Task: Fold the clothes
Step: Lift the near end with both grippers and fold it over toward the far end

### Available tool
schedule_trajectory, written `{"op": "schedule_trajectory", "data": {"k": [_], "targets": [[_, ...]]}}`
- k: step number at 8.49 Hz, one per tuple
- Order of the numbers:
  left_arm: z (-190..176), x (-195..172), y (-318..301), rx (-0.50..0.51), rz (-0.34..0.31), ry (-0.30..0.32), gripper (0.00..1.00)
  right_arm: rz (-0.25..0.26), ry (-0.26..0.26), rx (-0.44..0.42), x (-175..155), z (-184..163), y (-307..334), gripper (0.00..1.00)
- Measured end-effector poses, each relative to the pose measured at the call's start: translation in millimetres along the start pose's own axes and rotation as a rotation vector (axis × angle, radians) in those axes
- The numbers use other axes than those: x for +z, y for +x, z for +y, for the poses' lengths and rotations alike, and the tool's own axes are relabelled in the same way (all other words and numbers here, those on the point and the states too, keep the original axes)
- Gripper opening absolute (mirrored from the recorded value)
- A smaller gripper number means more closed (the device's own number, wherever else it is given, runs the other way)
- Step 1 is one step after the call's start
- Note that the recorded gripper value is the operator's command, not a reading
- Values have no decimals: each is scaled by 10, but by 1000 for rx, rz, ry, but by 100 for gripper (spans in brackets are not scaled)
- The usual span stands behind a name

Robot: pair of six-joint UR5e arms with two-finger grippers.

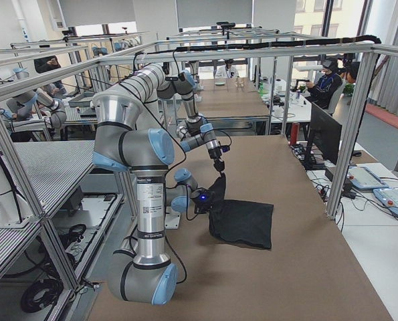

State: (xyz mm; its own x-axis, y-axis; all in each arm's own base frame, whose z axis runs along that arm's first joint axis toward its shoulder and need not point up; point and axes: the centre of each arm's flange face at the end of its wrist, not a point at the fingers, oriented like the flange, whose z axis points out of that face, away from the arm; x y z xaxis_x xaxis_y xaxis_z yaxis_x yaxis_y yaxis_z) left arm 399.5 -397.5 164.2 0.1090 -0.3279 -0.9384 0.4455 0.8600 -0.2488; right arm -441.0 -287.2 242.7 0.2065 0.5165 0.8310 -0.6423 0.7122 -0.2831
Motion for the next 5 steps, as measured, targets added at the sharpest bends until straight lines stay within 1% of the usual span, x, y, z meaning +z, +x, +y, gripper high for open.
{"op": "schedule_trajectory", "data": {"k": [2,4,5], "targets": [[-479,332,434,15,-38,48,0,9,74,-2,217,-322,-141,0],[-802,659,676,43,-78,86,0,39,129,4,508,-596,-258,0],[-933,810,757,52,-98,103,0,56,150,-11,671,-704,-332,0]]}}
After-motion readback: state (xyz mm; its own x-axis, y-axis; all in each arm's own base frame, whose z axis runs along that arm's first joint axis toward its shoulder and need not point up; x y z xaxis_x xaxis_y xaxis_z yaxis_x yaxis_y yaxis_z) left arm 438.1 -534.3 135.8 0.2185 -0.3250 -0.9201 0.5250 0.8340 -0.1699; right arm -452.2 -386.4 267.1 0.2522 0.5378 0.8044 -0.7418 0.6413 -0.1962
